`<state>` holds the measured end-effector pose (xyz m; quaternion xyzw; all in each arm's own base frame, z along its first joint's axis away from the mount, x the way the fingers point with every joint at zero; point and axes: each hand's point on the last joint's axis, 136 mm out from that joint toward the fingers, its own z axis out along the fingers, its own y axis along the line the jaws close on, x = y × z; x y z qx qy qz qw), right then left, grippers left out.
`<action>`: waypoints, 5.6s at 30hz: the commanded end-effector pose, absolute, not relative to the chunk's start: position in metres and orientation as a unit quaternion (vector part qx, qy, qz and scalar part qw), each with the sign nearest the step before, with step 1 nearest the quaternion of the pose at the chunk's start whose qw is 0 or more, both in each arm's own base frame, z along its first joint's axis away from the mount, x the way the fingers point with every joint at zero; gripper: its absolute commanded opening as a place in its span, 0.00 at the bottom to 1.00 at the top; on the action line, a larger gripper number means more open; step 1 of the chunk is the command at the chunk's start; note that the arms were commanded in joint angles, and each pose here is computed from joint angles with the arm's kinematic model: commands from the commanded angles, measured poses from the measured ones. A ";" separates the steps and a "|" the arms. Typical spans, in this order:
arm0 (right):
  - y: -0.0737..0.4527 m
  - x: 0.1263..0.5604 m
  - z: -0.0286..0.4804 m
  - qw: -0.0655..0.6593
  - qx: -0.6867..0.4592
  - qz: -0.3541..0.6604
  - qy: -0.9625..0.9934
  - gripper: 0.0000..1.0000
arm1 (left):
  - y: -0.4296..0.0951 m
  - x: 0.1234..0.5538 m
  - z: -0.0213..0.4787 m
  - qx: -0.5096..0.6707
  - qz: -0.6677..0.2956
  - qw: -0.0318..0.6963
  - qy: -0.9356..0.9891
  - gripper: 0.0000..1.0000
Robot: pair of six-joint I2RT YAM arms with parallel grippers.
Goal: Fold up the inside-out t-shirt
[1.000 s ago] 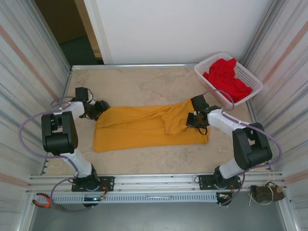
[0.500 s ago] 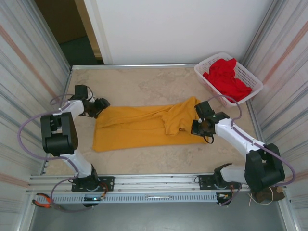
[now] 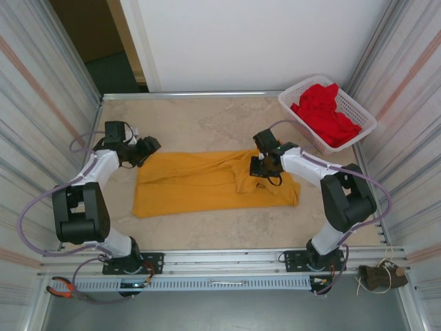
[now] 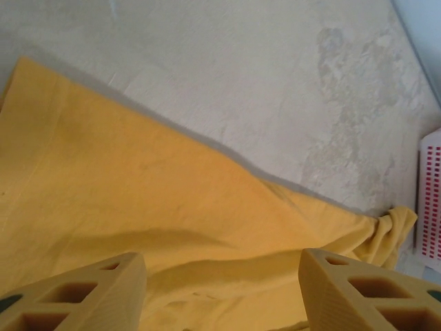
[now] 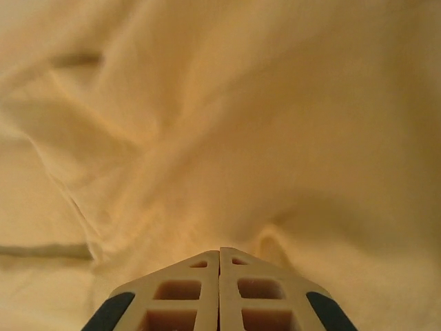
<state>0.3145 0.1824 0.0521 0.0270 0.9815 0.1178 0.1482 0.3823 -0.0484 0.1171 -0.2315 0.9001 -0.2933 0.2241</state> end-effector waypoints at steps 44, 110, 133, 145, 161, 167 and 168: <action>0.018 0.314 0.055 0.182 0.295 0.230 0.909 0.82 | -0.264 0.358 0.155 -0.006 -0.402 0.209 0.891 0.64; 0.071 0.321 0.159 0.224 0.202 0.190 0.934 0.00 | -0.199 0.320 0.060 -0.038 -0.327 0.124 0.936 0.65; 0.263 0.307 0.181 0.243 0.085 0.030 0.966 0.00 | -0.113 0.394 0.119 -0.124 -0.388 0.193 0.893 0.67; 0.385 0.307 0.132 0.198 0.042 0.034 0.979 0.00 | -0.073 0.408 0.116 -0.187 -0.398 0.201 0.875 0.67; 0.392 0.283 0.187 0.216 -0.072 0.140 0.964 0.72 | -0.051 0.397 0.128 -0.214 -0.416 0.210 0.858 0.67; 0.371 0.256 0.125 0.164 -0.057 0.124 0.977 0.72 | -0.062 0.363 0.117 -0.224 -0.409 0.205 0.861 0.67; 0.364 0.261 0.123 0.171 -0.049 0.117 0.977 0.71 | -0.071 0.355 0.118 -0.213 -0.411 0.200 0.863 0.67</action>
